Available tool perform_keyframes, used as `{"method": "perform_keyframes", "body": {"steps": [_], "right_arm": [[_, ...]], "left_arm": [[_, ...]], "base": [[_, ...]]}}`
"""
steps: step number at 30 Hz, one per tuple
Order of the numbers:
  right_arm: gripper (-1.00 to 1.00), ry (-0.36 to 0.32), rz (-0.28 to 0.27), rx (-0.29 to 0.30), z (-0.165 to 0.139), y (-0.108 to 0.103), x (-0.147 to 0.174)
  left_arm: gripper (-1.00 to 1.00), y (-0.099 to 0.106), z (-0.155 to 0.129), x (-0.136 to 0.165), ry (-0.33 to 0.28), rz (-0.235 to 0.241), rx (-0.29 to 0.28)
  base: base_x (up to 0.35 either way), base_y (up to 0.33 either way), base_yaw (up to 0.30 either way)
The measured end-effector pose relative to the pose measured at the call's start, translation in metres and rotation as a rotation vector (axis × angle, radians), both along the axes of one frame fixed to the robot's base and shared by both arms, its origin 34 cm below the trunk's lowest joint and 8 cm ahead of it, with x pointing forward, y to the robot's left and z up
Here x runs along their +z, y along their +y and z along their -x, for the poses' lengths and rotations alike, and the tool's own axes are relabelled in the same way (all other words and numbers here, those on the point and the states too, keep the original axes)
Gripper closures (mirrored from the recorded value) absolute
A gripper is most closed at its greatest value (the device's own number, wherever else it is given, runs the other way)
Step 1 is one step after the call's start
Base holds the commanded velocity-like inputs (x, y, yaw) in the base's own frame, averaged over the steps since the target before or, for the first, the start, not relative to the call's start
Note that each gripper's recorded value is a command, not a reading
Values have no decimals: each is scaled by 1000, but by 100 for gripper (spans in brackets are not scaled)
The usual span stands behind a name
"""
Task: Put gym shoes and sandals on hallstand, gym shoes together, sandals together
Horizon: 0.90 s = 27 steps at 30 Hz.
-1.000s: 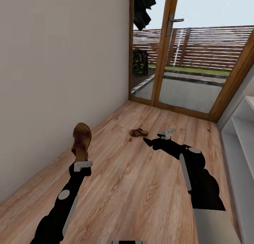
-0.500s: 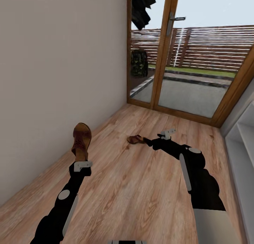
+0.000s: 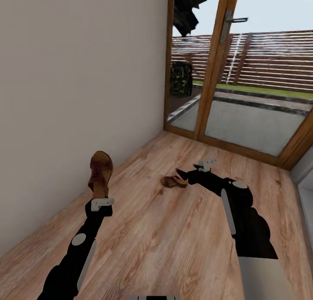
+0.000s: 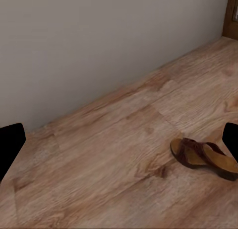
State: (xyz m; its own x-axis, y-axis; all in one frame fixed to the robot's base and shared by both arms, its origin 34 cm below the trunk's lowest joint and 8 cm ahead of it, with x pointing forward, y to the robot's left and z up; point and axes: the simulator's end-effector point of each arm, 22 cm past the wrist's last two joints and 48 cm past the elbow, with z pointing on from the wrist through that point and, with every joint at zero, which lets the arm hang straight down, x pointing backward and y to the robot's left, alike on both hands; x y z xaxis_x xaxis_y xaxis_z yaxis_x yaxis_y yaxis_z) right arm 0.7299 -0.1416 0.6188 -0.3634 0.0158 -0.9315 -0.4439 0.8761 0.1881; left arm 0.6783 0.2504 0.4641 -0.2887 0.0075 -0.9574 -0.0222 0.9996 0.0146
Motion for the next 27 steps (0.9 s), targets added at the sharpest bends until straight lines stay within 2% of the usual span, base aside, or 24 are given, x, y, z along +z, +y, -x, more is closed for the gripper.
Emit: {"method": "perform_keyframes", "body": {"steps": [15, 19, 24, 27], "right_arm": [[-100, -2, 0, 0, 0, 0, 1], [-100, -1, 0, 0, 0, 0, 1], [-100, -1, 0, 0, 0, 0, 0], [-100, -1, 0, 0, 0, 0, 0]], "left_arm": [[100, 0, 0, -1, 1, 0, -1], [100, -1, 9, -8, 10, 2, -2], [100, 0, 16, 2, -90, -2, 5], [100, 0, 18, 1, -100, -2, 7]], "base": [[289, -147, 275], [266, -164, 146], [182, -109, 23], [35, -17, 3]]}}
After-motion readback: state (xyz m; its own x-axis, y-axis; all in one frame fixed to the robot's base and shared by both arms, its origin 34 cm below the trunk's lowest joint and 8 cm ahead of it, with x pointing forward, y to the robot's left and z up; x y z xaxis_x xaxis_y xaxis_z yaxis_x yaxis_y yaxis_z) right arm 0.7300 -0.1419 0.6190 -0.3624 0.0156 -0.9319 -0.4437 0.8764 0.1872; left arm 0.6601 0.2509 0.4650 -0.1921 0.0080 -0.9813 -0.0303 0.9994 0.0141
